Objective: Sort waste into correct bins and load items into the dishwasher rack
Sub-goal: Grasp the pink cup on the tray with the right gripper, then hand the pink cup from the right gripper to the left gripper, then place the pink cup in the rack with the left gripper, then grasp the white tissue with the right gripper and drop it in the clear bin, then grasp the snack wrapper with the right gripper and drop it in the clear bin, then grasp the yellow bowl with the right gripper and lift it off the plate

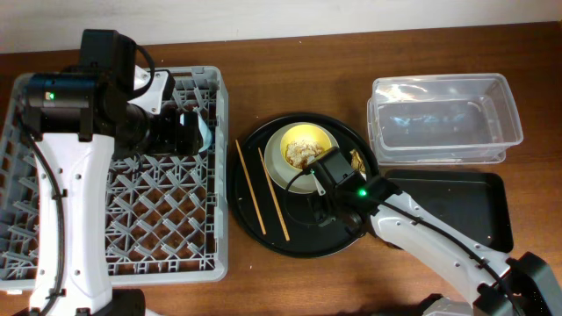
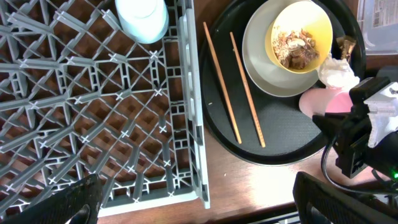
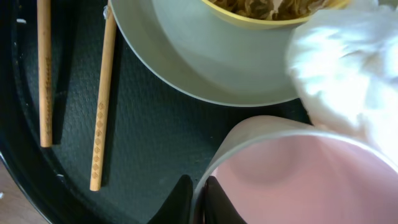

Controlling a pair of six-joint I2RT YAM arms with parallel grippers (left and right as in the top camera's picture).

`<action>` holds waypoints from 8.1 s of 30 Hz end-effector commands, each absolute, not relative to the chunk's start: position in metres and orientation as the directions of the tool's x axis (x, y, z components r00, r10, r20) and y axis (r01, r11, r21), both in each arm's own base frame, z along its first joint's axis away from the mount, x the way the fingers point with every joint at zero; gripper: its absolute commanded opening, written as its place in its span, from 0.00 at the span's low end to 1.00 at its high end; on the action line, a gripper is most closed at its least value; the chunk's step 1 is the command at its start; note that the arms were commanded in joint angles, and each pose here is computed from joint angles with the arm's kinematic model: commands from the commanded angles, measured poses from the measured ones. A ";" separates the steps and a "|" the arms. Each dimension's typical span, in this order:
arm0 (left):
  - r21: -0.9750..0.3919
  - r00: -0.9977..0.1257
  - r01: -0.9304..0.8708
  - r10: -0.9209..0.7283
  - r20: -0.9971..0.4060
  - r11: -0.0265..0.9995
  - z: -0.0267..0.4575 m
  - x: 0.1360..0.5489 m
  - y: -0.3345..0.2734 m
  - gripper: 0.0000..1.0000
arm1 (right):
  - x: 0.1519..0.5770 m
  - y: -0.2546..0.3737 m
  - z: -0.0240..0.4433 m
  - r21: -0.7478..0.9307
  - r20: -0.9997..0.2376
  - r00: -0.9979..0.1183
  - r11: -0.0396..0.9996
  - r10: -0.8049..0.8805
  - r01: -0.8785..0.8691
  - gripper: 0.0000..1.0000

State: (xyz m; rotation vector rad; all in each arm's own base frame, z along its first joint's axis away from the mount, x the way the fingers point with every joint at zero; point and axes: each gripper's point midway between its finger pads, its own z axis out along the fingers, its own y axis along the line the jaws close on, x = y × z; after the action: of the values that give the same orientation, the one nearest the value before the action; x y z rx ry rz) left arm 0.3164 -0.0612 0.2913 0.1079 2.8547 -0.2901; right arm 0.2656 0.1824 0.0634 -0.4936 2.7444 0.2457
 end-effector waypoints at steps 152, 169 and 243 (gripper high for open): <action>-0.195 -0.810 -0.207 -0.280 -0.515 0.959 0.296 0.359 0.022 0.99 | 0.304 0.079 0.201 0.306 0.018 -0.982 0.934 0.189 0.185 0.04; -0.195 -0.810 -0.207 -0.280 -0.515 0.959 0.296 0.359 0.022 0.99 | 0.265 0.088 0.024 -0.119 -0.092 -0.970 0.965 0.224 0.234 0.48; -0.195 -0.810 -0.207 -0.280 -0.515 0.959 0.296 0.359 0.022 0.99 | 0.362 0.179 0.187 0.002 -0.475 -0.843 0.957 -0.254 -0.290 0.68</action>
State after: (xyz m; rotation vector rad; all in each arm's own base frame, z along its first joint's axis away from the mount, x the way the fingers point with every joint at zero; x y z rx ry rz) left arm 0.3576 0.0222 0.2924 -0.3340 2.5562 -0.1628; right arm 0.3580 0.1442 0.2119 -0.1977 2.6806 0.1750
